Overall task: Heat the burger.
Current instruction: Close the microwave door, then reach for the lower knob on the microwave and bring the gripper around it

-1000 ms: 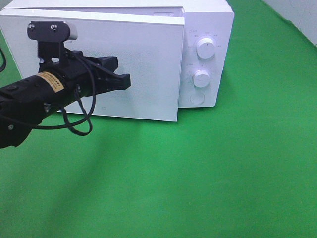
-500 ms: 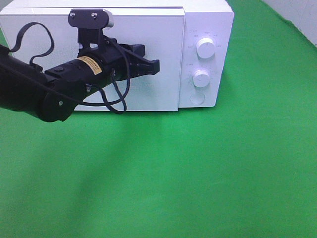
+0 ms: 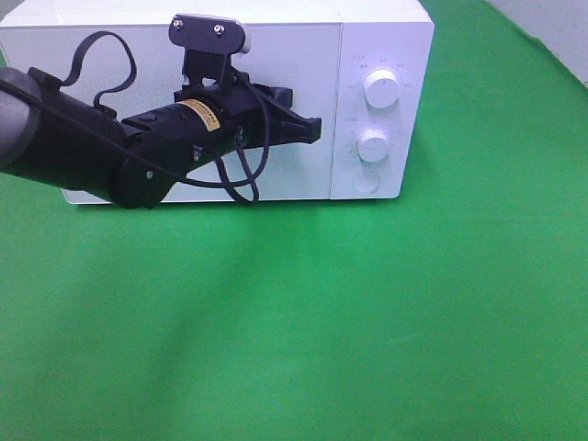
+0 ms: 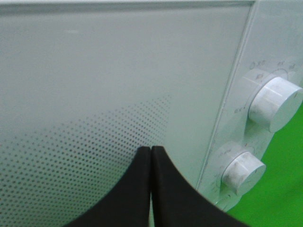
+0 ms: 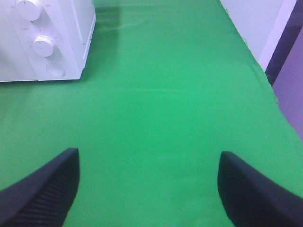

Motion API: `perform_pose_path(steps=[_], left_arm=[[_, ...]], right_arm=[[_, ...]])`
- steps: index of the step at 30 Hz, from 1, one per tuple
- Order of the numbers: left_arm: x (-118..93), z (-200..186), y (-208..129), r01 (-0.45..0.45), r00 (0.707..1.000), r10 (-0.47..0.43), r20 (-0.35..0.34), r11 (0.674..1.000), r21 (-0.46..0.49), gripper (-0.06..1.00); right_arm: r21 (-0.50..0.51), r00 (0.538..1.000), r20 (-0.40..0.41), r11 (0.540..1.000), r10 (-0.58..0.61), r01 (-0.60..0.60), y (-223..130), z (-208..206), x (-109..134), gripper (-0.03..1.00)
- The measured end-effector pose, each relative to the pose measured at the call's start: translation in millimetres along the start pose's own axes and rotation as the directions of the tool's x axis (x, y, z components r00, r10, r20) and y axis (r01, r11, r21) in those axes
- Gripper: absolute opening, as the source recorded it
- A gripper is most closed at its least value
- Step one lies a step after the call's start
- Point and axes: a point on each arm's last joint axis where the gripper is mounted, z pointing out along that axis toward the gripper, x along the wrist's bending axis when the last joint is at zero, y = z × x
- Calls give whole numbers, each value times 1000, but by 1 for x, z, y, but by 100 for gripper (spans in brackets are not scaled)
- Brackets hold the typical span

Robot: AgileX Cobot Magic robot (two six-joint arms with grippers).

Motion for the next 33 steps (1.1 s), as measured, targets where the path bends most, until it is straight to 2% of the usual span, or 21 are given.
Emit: perform_pose_path(steps=[2,7,9,10,11,12,13,14,15,16,17,18,19,21,22,23,26,28,31,33], left_arm=[[-2,-4,4,35,999,-34,-15,997,67,0],[-7,-13,7,61,998,-59,-19,991,117,0],[-19,-27,6,53,998,-55,7,982,179,5],[-19,-27,6,53,998,-55,7,982,179,5],[-27,-37,4,29,999,-38,33,971,237,17],[-27,-37,4,29,999,-38,33,971,237,17],[-34,-47,2,-1,998,-19,61,952,306,37],[-40,-57,5,-20,997,-10,81,935,355,62],[-40,-57,5,-20,997,-10,81,935,355,62],[-42,-61,6,-28,996,-7,88,922,386,76],[-42,-61,6,-28,996,-7,88,922,386,76],[-44,-70,10,-38,995,-5,96,897,441,90],[-44,-70,10,-38,995,-5,96,897,441,90],[-45,-90,17,-56,995,-2,103,831,553,97],[-45,-90,17,-56,995,-2,103,831,553,97],[-44,-100,21,-62,994,-2,105,798,600,97],[-44,-104,22,-64,994,-2,106,783,619,97],[-43,-124,30,-91,993,14,116,716,692,97],[-42,-129,32,-101,993,23,119,702,705,97],[-36,-143,39,-89,995,23,98,657,749,97]], right_arm=[[0,1000,-1,1000,0,0,0,0,0,76],[0,1000,-1,1000,0,0,0,0,0,76],[0,1000,-1,1000,0,0,0,0,0,76],[0,1000,-1,1000,0,0,0,0,0,76],[0,1000,-1,1000,0,0,0,0,0,76],[0,1000,-1,1000,0,0,0,0,0,76],[0,1000,-1,1000,0,0,0,0,0,76],[0,1000,-1,1000,0,0,0,0,0,76],[0,1000,-1,1000,0,0,0,0,0,76],[0,1000,-1,1000,0,0,0,0,0,76],[0,1000,-1,1000,0,0,0,0,0,76],[0,1000,-1,1000,0,0,0,0,0,76],[0,1000,-1,1000,0,0,0,0,0,76],[0,1000,-1,1000,0,0,0,0,0,76],[0,1000,-1,1000,0,0,0,0,0,76],[0,1000,-1,1000,0,0,0,0,0,76],[0,1000,-1,1000,0,0,0,0,0,76],[0,1000,-1,1000,0,0,0,0,0,76],[0,1000,-1,1000,0,0,0,0,0,76],[0,1000,-1,1000,0,0,0,0,0,76]])
